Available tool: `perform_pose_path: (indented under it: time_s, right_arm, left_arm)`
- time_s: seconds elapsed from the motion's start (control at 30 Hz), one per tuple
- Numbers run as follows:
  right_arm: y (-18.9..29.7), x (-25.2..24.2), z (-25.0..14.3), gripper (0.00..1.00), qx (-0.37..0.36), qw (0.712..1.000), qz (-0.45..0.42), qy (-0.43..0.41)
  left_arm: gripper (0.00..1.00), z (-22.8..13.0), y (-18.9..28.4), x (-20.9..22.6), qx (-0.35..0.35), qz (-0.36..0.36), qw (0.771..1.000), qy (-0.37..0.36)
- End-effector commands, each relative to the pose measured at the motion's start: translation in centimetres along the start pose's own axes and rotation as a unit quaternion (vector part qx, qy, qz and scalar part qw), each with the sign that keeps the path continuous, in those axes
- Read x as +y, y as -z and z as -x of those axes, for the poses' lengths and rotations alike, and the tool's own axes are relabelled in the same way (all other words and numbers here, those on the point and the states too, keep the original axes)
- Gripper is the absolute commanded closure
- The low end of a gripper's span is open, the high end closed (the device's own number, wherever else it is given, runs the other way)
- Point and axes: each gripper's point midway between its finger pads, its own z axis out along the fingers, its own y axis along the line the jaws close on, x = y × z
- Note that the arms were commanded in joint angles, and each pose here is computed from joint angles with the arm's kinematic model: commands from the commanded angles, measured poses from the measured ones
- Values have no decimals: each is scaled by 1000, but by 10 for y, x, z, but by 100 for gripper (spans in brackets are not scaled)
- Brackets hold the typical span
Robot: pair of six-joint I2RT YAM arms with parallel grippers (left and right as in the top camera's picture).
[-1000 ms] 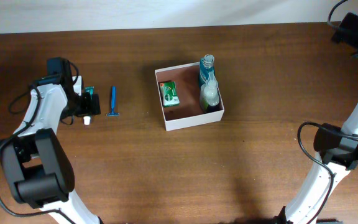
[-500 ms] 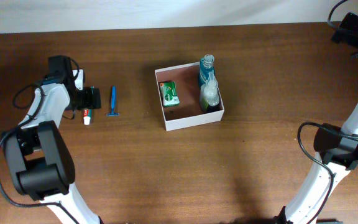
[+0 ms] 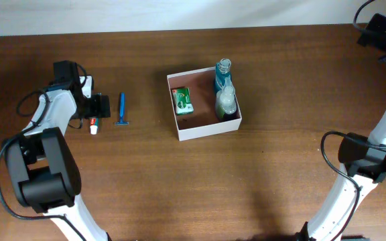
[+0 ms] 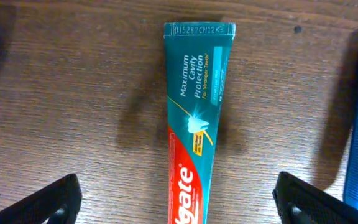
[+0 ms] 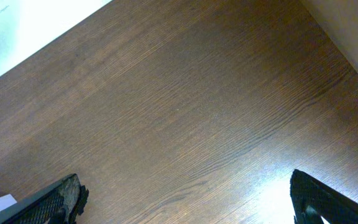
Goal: Pack container
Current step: 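Lower and close the left gripper on the toothpaste tube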
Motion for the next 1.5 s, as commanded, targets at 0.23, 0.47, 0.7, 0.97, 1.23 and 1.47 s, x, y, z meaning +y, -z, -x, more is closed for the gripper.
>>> perform_pose_path:
  time_s: [0.23, 0.47, 0.7, 0.97, 1.23, 1.47]
  right_arm:
    - [-9, -1, -3, 2, 13, 1000, -3, -2]
    - [-9, -1, -3, 2, 13, 1000, -3, -2]
    - [-9, -1, -3, 2, 13, 1000, -3, -2]
    - [-9, -1, -3, 2, 13, 1000, -3, -2]
    - [-9, -1, -3, 2, 13, 1000, -3, -2]
    - [-9, -1, -3, 1, 13, 1000, -3, -2]
  left_arm:
    - [1, 2, -8, -2, 2, -8, 1000, -2]
    - [1, -4, -17, -3, 14, -10, 1000, -2]
    - [0, -11, -26, -6, 30, -17, 999, 4]
    - [1, -10, -26, -6, 28, -16, 999, 4]
    - [1, -11, -26, -6, 29, -16, 999, 4]
    - [30, -11, -26, -6, 29, -16, 999, 4]
